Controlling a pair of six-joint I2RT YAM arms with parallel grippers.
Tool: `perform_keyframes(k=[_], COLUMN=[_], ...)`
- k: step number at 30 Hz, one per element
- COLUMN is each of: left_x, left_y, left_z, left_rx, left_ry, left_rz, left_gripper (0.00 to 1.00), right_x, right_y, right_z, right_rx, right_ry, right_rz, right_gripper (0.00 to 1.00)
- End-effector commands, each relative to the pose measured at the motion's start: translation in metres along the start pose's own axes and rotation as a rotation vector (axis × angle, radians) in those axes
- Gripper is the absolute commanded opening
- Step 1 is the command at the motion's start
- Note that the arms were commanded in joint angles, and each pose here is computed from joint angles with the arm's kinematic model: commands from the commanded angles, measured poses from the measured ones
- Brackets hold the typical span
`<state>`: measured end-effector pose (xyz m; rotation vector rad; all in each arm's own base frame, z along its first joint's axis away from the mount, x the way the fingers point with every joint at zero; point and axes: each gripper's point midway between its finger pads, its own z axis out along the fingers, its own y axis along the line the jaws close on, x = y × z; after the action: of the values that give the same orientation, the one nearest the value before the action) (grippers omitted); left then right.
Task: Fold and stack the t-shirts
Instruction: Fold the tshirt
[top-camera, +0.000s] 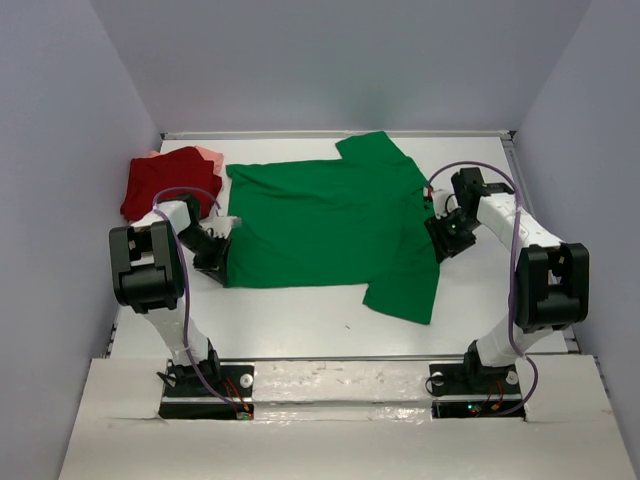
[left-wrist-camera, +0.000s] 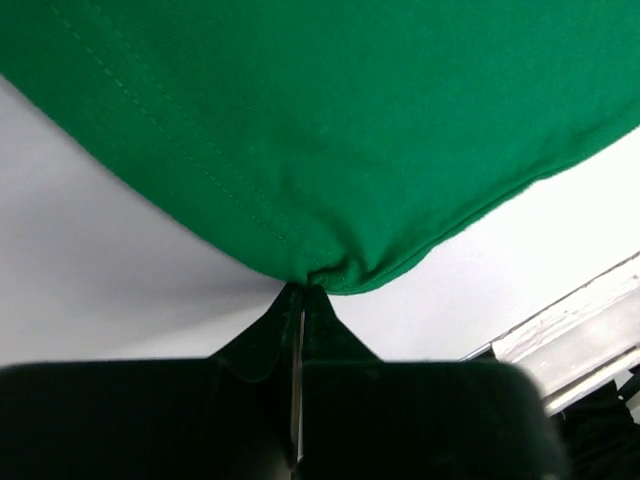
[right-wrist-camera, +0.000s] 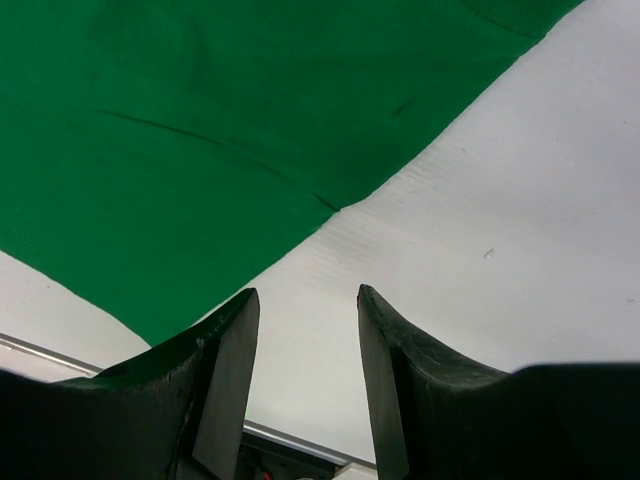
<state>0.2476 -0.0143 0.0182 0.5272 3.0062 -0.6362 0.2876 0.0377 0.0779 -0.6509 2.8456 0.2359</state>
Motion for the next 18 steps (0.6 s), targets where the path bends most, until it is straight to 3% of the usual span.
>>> perform_keyframes(k=[1, 7, 18], left_x=[-0.007, -0.021, -0.018], left_y=[-0.011, -0.015, -0.019], left_z=[-0.014, -0.040, -0.050], left_rx=[0.029, -0.011, -0.034], left_ry=[-0.026, -0.087, -0.099], left_rz=[0.011, 0.052, 0.069], left_gripper=[0.00, 0.00, 0.00], right_x=[-0.002, -0.007, -0.021], right_y=[-0.004, -0.010, -0.017], right_z=[0.001, 0.014, 0.047], right_rx=[0.020, 0.038, -0.002], right_ry=[-0.032, -0.040, 0.011], right_rz=[-0.012, 0.024, 0.069], right_gripper=[0.50, 0.49, 0.42])
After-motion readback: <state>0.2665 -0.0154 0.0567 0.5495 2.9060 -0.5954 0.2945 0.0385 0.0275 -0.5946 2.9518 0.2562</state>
